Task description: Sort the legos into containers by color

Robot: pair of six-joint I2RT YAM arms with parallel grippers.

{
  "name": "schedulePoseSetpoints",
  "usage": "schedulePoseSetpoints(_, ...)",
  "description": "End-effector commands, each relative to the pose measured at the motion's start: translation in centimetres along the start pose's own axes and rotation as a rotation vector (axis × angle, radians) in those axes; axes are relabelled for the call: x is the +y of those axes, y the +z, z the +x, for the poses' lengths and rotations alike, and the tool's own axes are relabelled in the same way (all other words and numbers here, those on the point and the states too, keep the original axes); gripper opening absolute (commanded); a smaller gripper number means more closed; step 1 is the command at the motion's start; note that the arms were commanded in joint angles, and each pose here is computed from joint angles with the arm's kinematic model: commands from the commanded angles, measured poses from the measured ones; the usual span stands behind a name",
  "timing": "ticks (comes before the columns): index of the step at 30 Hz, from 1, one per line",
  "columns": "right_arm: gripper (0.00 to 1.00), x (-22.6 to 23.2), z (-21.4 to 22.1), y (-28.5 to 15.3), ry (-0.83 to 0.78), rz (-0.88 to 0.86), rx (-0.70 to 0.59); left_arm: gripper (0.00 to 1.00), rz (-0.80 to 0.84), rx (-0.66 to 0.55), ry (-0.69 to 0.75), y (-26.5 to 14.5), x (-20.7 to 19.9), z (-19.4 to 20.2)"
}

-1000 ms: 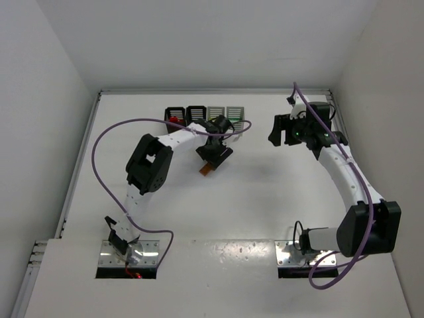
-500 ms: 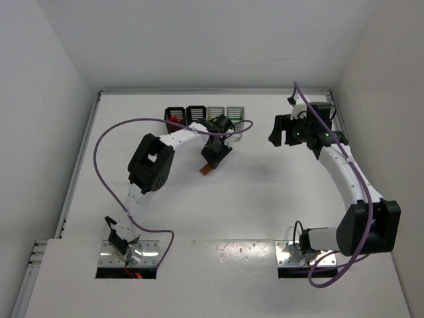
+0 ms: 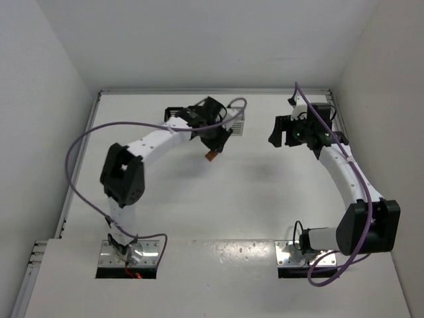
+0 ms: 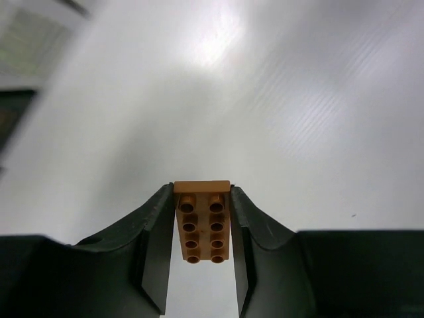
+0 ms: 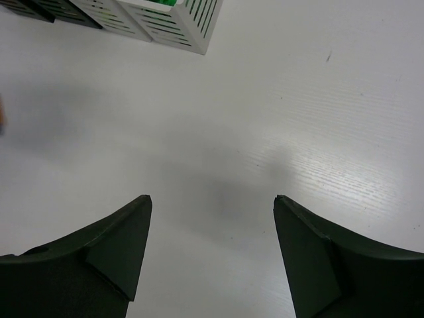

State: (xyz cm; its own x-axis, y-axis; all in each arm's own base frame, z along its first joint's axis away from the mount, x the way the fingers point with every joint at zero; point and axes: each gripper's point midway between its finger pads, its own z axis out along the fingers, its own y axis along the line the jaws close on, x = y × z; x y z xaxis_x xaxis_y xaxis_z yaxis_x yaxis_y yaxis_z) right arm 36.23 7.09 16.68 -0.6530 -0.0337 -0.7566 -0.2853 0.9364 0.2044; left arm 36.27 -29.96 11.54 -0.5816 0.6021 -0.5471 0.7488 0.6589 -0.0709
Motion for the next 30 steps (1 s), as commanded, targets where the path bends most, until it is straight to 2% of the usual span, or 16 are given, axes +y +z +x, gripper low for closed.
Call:
schedulePoseSetpoints(1, 0.74, 0.5, -0.6, -0.3, 0.008, -0.027, -0.031, 0.14, -0.048, -0.438, -0.004, -10.9, 1.7, -10.2)
schedulePoseSetpoints(4, 0.74, 0.5, -0.6, -0.3, 0.008, -0.027, -0.031, 0.1, -0.134, -0.564, -0.051, -14.4, 4.5, -11.4)
schedulePoseSetpoints(5, 0.74, 0.5, -0.6, -0.3, 0.008, -0.027, -0.031, 0.1, -0.185, -0.643, -0.068, -15.6, 5.8, -12.7)
schedulePoseSetpoints(7, 0.74, 0.5, -0.6, -0.3, 0.008, -0.027, -0.031, 0.1, -0.266, -0.718, -0.103, -17.0, 8.2, -13.5)
schedulePoseSetpoints(9, 0.73, 0.5, -0.4, -0.1, 0.011, -0.027, -0.023, 0.1, -0.296, -0.744, -0.149, -17.5, 10.0, -14.1)
schedulePoseSetpoints(11, 0.73, 0.3, 0.0, 0.4, 0.017, -0.027, -0.005, 0.1, -0.298, -0.731, -0.185, -15.9, 11.9, -14.4)
schedulePoseSetpoints(13, 0.73, 0.1, 0.2, 0.6, 0.02, -0.018, 0.003, 0.1, -0.305, -0.758, -0.237, -16.4, 14.1, -15.3)
schedulePoseSetpoints(14, 0.73, 0.0, 0.2, 0.6, 0.011, -0.018, 0.003, 0.1, -0.276, -0.741, -0.254, -14.9, 14.7, -15.2)
schedulePoseSetpoints(15, 0.73, -0.1, 0.5, 0.8, 0.014, -0.018, 0.012, 0.1, -0.276, -0.764, -0.271, -15.5, 15.9, -15.8)
schedulePoseSetpoints(17, 0.73, -0.1, 0.7, 1.1, 0.017, -0.018, 0.021, 0.1, -0.23, -0.766, -0.296, -14.7, 16.0, -16.3)
schedulePoseSetpoints(24, 0.73, -0.5, 1.1, 2.0, 0.023, -0.018, 0.038, 0.1, -0.253, -0.72, -0.339, -11.3, 18.5, -15.5)
schedulePoseSetpoints(30, 0.73, -0.6, 0.8, 2.4, 0.024, -0.018, 0.039, 0.12, -0.24, -0.684, -0.348, -8.9, 19.0, -14.8)
